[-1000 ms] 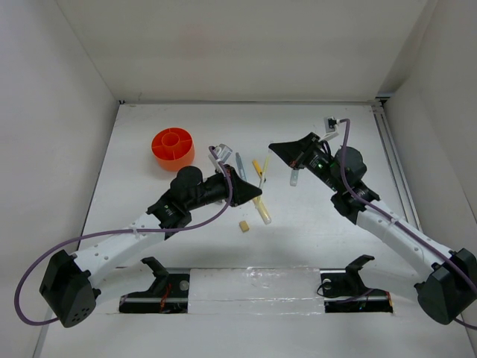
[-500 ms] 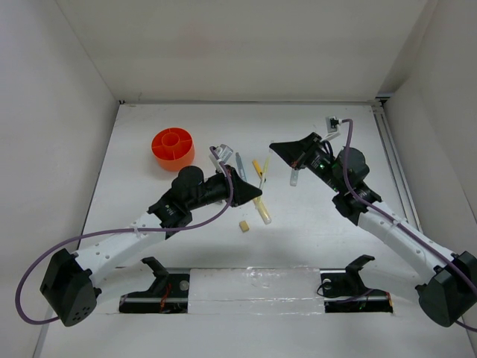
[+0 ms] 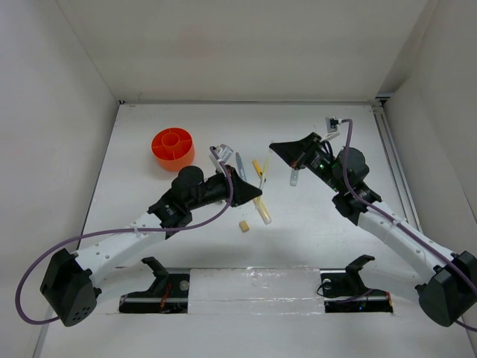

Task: Sort the stationery into containers
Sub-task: Close the pen cap on the pen.

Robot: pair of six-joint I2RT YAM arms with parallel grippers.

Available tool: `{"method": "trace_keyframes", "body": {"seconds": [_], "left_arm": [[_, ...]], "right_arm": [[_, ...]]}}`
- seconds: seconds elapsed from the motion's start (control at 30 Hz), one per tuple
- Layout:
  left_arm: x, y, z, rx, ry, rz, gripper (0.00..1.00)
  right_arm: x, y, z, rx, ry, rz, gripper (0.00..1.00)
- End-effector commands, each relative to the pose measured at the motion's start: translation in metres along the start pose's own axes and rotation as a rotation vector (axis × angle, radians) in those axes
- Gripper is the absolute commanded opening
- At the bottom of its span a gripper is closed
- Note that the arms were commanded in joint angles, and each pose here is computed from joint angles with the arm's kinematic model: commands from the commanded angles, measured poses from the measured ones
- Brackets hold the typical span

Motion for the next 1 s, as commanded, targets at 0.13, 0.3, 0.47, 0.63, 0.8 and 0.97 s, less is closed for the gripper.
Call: {"method": "trace_keyframes", "body": {"seconds": [0.13, 0.3, 0.47, 0.63, 0.8, 0.97], "left_arm": [[0.0277, -0.0015, -0.0219, -0.066, 0.059, -0.077, 0.00], [0.0323, -0.0015, -0.0255, -0.076, 0.066, -0.090, 0.00], [0.0323, -0.0015, -0.0255, -0.076, 0.066, -0.090, 0.00], [0.0324, 0.0004, -0.0246, -0.077, 0.067, -0.091, 0.00], [0.0298, 0.0039, -0.0225, -0.080, 0.055, -0.078, 0.00], [0.0280, 0.0039, -0.0214, -0.080, 0.045, -0.078, 0.00]], "right_arm": [[0.0070, 0.0038, 0.0073, 0.046, -0.029, -0.027, 0.00], [0.0045, 0.0039, 0.0093, 0.052, -0.028, -0.020, 0.00], [0.0018, 0.0052, 0.0072, 0.050, -0.026, -0.007, 0.00], [0.0018, 0.0052, 0.0072, 0.050, -0.026, -0.007, 0.00], [0.0028, 0.0056, 0.0065, 0.045, -0.026, -0.014, 0.00], [0.0064, 0.0064, 0.0090, 0.046, -0.028, -0.027, 0.00]]}}
Point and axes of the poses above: each gripper's point midway between its finger pads, its own y axis out along the fingers, its own z axis along the line the jaws close on, x = y × z, the point moved 4 cm from there along -y, back along the fingers, and after that the axes turned 1 degree about y, right-handed, at the moved point
